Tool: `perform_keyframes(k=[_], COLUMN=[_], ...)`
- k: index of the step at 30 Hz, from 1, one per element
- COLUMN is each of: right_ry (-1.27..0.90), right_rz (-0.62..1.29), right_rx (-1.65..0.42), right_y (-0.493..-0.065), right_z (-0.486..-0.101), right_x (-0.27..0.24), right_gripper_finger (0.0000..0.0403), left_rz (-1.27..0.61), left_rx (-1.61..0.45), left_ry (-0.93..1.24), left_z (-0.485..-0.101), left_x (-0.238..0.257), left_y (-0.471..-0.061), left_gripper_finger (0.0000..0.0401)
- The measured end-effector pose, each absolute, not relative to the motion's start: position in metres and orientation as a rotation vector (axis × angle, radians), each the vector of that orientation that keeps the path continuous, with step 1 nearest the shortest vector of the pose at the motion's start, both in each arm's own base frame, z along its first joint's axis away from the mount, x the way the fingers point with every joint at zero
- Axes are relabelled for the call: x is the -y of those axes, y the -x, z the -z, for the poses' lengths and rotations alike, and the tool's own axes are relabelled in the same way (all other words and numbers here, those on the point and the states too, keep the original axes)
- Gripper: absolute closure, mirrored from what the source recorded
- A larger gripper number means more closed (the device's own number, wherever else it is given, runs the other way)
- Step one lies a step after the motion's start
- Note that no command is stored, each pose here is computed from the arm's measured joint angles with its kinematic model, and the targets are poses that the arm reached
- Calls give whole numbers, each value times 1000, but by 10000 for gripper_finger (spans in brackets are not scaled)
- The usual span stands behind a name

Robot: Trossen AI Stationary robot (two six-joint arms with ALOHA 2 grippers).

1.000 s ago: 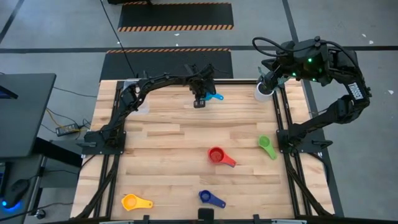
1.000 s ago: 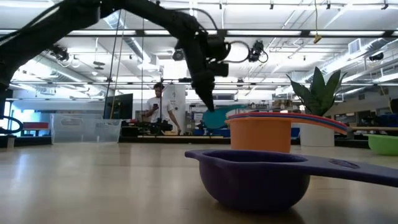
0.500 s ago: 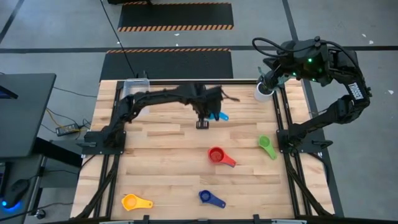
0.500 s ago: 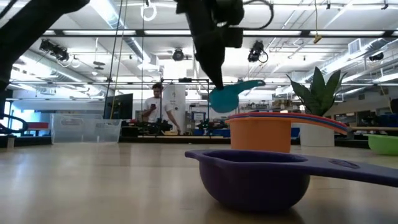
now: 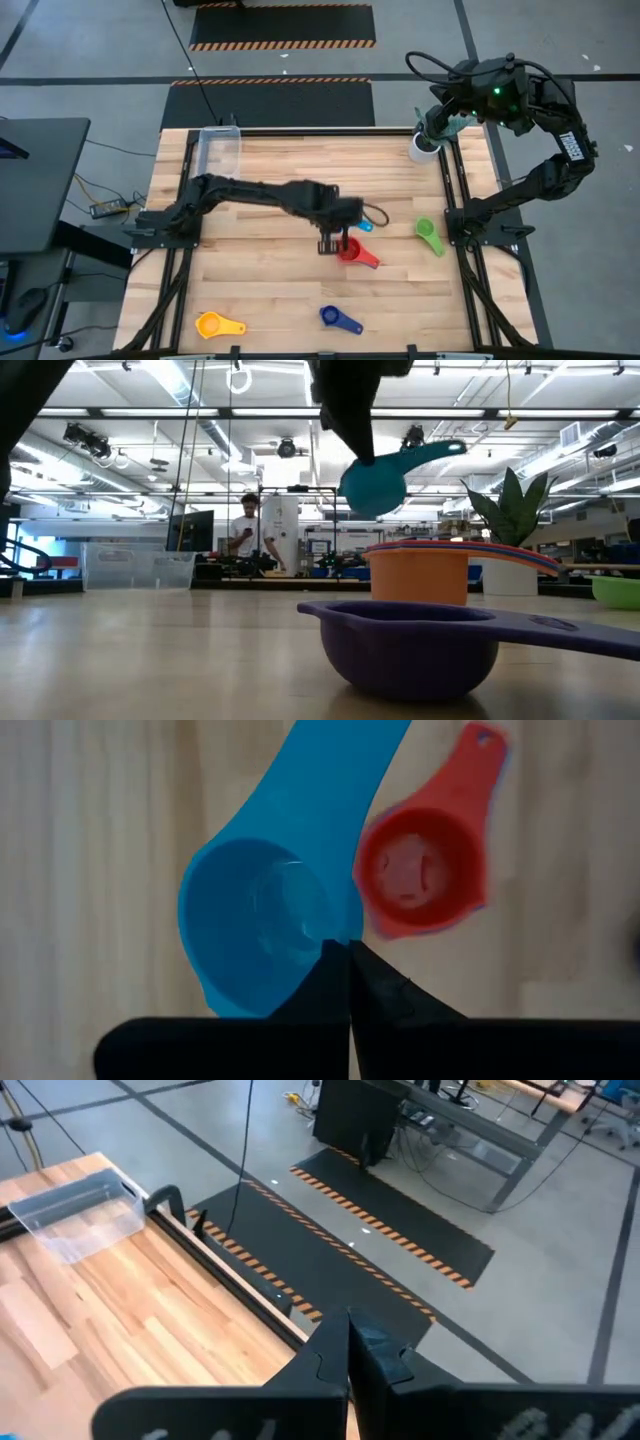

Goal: Nest measuring cups in basket
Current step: Stack the light blue measuring cup on the red measuring cup

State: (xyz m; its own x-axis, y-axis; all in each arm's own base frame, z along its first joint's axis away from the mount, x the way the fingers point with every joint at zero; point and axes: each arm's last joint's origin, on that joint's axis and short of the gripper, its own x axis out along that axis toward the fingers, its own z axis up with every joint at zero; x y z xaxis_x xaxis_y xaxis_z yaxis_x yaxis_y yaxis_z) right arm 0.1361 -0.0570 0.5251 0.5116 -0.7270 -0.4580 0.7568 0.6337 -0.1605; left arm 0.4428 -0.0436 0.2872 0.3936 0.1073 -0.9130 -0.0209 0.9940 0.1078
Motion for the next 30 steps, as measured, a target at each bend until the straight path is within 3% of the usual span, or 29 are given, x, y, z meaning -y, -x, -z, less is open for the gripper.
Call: perform_keyframes(k=[14, 22, 30], right_ry=[30, 45, 51], right_rz=[897, 888, 878], right_rx=[-565, -568, -572], right_y=[-134, -134, -134], right_z=[-526, -526, -526], right_x=[62, 62, 63], right_gripper_finger=[400, 400, 400], left_rz=[-146, -159, -181], left_rx=[-1019, -1069, -1091], left_ry=[62, 45, 45], left_z=[-277, -252, -250], left_x=[111, 119, 110], left_y=[-451, -459, -459], left_gripper_finger=[401, 401, 401])
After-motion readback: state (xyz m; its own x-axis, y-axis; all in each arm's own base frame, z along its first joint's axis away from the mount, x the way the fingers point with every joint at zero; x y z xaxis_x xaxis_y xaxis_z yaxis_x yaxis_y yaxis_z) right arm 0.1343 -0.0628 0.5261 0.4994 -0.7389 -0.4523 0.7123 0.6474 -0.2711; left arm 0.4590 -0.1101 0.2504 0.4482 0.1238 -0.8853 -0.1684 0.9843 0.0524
